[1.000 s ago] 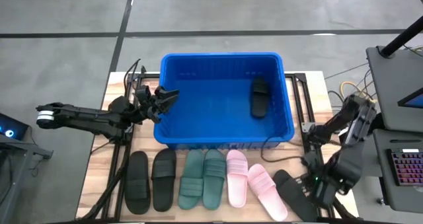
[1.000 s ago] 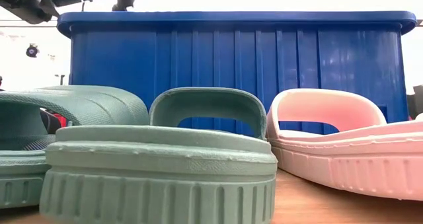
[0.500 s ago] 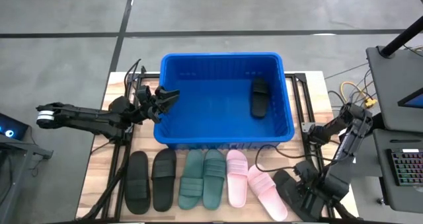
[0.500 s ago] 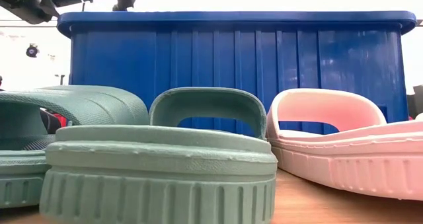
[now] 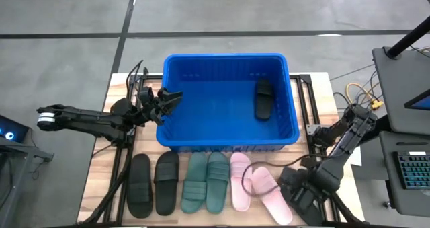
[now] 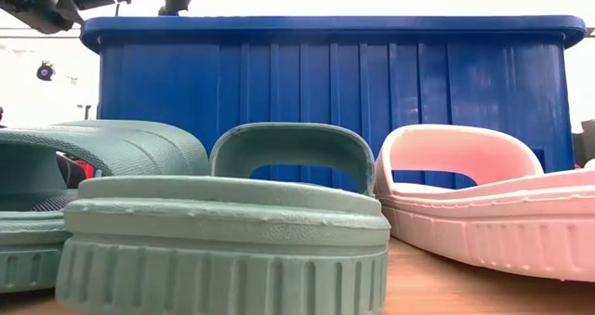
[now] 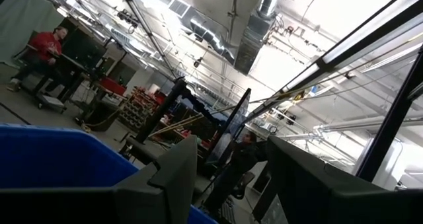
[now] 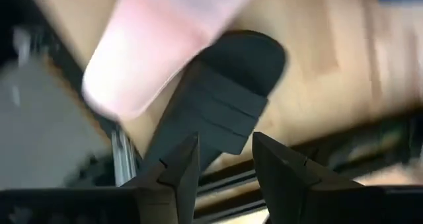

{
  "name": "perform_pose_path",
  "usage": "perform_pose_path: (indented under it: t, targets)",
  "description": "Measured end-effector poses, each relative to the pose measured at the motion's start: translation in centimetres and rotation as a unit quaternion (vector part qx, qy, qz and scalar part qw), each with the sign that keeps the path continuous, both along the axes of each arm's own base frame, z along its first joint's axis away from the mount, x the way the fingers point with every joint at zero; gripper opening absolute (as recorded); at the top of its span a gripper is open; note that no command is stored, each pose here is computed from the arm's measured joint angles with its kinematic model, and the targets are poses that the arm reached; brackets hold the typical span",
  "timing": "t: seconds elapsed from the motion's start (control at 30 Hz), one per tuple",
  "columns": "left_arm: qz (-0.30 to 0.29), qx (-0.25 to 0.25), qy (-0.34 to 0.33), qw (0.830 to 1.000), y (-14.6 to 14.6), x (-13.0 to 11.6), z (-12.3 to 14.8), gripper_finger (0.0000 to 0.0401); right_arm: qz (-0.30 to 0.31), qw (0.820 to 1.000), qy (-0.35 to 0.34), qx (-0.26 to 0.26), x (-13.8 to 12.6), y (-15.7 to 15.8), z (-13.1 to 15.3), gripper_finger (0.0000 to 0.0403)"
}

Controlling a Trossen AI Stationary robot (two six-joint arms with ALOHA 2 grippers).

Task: Pick and place slides into bin
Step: Put the black slipper into the blue bin

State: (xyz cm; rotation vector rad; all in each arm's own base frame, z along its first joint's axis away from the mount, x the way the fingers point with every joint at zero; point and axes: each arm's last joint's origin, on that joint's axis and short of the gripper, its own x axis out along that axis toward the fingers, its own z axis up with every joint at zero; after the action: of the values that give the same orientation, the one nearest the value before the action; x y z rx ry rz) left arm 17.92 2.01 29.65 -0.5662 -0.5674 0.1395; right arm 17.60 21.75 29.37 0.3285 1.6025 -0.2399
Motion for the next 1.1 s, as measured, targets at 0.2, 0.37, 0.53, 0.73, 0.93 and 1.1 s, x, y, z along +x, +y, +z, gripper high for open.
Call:
perform_pose_path:
  t: [0.2,0.37,0.53,0.73,0.93,1.1]
  targets:
    - [-0.005,-0.011,-0.003,1.000,0.0,0.0,0.0,0.0169,0.246,0.967,-0.020,0.056,0.1,0.7,0.1,0.0132]
    - [-0.004,-0.010,-0.003,1.000,0.0,0.0,0.0,0.0169,0.311,0.949,-0.032,0.051,0.2,0.6,0.0,0.0132]
    - [-0.005,-0.010,-0.003,1.000,0.0,0.0,0.0,0.0169,0.300,0.953,-0.047,0.013,0.1,0.9,-0.7,0.0132]
    - [-0.004,-0.010,0.001,1.000,0.0,0.0,-0.1,0.0169,0.303,0.952,-0.046,0.016,-1.2,2.1,-1.5,0.0132]
    - [-0.005,-0.010,0.004,1.000,0.0,0.0,-0.2,0.0169,0.306,0.948,-0.076,0.035,-2.7,3.9,-1.7,0.0132]
    - [-0.004,-0.010,0.008,1.000,0.0,0.2,-0.3,0.0169,0.341,0.936,-0.090,-0.003,-3.8,5.7,-3.5,0.0132]
